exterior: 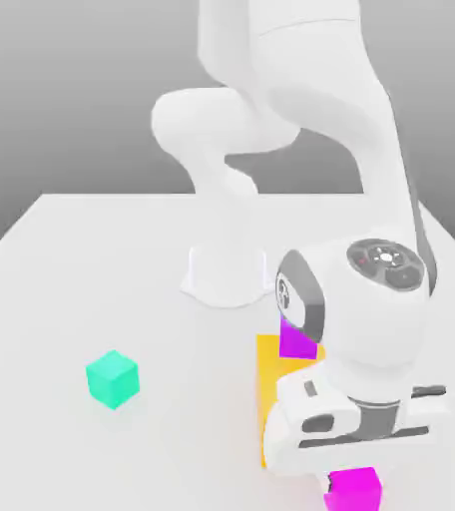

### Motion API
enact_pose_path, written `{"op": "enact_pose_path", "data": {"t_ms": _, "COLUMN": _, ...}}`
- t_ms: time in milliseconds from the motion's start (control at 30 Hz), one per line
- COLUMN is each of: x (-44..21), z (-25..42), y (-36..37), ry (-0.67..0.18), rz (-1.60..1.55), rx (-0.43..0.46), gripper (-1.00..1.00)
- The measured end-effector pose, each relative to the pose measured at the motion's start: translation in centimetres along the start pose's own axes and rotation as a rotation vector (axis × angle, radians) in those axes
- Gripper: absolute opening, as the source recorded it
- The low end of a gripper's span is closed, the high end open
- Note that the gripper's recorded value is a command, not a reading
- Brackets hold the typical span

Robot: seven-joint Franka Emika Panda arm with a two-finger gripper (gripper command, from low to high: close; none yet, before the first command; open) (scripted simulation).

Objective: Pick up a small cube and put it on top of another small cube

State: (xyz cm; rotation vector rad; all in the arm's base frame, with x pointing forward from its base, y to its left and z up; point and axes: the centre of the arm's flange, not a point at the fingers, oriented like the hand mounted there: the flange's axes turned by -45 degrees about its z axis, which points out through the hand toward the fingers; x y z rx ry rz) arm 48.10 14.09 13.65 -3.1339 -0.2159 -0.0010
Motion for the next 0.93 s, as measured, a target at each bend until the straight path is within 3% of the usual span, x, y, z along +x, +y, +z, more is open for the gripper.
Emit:
{"op": "enact_pose_path", "data": {"t_ms": 200, "x": 0.2, "z": -5.9, "y": 0.9, "ry": -0.010, "rz": -0.024, "rx": -0.002, "gripper": -1.00}}
{"op": "enact_pose_path", "data": {"t_ms": 633, "x": -7.2, "z": -19.1, "y": -5.1, "ry": -0.017, "rz": -0.560, "rx": 0.019, "gripper": -1.00}}
{"op": "enact_pose_path", "data": {"t_ms": 800, "x": -9.0, "z": -15.5, "y": -6.8, "ry": -0.002, "rz": -0.600, "rx": 0.002, "gripper": -1.00}}
{"op": "enact_pose_path", "data": {"t_ms": 833, "x": -9.1, "z": -14.4, "y": -6.9, "ry": -0.002, "rz": -0.601, "rx": 0.001, "gripper": 1.00}}
{"op": "enact_pose_path", "data": {"t_ms": 933, "x": -9.1, "z": -14.4, "y": -6.9, "ry": -0.002, "rz": -0.601, "rx": 0.001, "gripper": 1.00}}
